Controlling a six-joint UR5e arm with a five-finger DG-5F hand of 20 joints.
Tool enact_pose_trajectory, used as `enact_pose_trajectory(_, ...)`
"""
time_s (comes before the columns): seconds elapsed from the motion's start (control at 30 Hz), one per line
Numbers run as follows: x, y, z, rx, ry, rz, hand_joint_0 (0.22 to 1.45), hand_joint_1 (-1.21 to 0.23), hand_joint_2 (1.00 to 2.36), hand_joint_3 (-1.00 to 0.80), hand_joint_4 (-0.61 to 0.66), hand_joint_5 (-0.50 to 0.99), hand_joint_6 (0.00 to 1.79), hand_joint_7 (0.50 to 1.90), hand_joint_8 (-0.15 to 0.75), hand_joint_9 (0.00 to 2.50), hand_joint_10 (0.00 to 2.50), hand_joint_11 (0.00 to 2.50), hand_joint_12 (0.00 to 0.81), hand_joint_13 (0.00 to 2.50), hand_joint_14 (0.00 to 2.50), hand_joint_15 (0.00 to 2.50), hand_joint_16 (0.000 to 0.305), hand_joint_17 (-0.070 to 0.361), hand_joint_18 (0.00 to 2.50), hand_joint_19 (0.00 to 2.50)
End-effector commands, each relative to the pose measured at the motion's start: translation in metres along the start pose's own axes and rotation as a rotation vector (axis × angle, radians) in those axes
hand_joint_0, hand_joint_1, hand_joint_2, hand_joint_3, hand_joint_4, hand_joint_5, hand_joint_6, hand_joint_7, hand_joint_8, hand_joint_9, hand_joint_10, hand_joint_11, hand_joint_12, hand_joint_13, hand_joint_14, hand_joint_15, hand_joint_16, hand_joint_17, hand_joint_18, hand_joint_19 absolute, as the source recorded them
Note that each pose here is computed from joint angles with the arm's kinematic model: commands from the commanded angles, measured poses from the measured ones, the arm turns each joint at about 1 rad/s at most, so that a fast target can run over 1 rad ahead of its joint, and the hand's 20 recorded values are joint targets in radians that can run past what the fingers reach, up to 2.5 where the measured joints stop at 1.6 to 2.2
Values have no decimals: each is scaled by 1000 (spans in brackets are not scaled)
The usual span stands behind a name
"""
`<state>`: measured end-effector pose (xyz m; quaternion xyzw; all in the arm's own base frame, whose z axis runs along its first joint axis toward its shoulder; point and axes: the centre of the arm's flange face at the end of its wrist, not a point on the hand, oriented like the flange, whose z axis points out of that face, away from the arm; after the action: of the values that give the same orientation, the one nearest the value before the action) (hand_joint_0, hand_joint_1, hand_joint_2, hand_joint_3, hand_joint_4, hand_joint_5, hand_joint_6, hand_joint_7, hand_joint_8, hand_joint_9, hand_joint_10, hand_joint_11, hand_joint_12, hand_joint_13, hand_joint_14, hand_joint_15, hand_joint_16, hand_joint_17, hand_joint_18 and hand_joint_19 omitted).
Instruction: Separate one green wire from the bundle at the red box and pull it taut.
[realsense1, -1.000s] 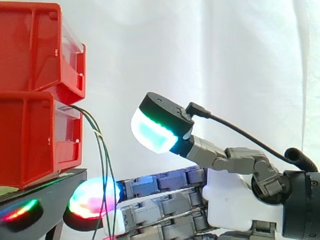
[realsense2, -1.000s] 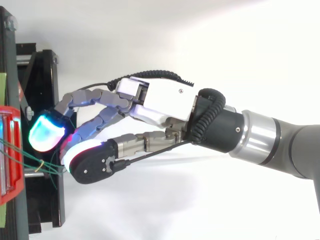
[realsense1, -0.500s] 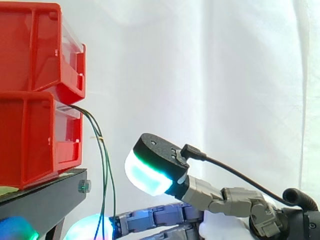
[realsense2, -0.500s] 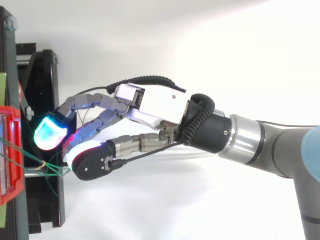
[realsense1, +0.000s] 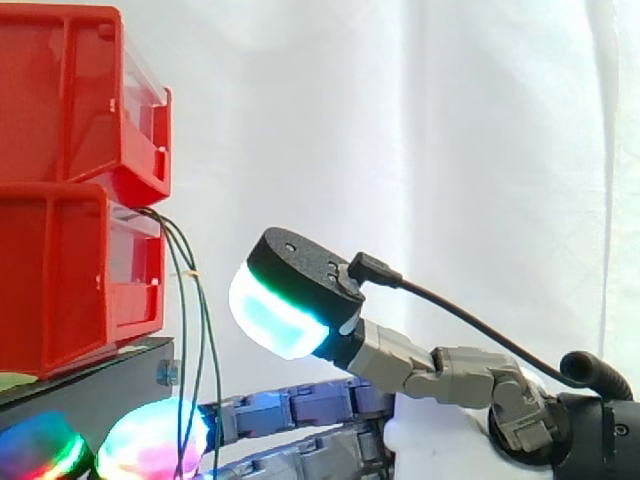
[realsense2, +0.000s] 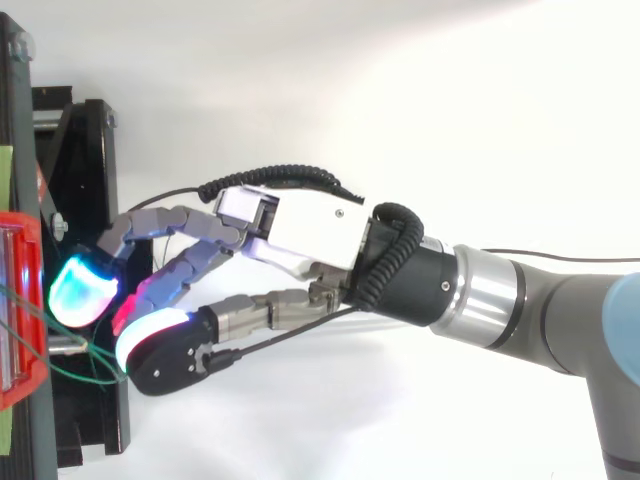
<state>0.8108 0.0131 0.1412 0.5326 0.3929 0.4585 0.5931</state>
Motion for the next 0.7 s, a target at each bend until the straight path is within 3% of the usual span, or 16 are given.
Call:
enact_pose_trajectory(0.0,7,1,-1,-2,7,2,486,-531,1000,-500,234,-176,502,809,323,1087,12,396,400,904,14,379,56,126,724,386)
enact_pose_trajectory(0.27,16,1,-5,-1,19,9,489,-525,1000,-500,232,-176,503,809,307,1175,14,465,397,980,16,415,57,128,750,393)
enact_pose_trajectory(0.47,16,2,-5,2,24,15,505,-575,1000,-500,237,-169,503,835,290,1244,18,571,381,1033,19,463,55,123,795,418)
enact_pose_trajectory(0.67,16,13,-4,4,23,51,529,-617,1000,-500,245,-159,503,901,269,1280,20,679,371,1081,19,510,53,119,811,440)
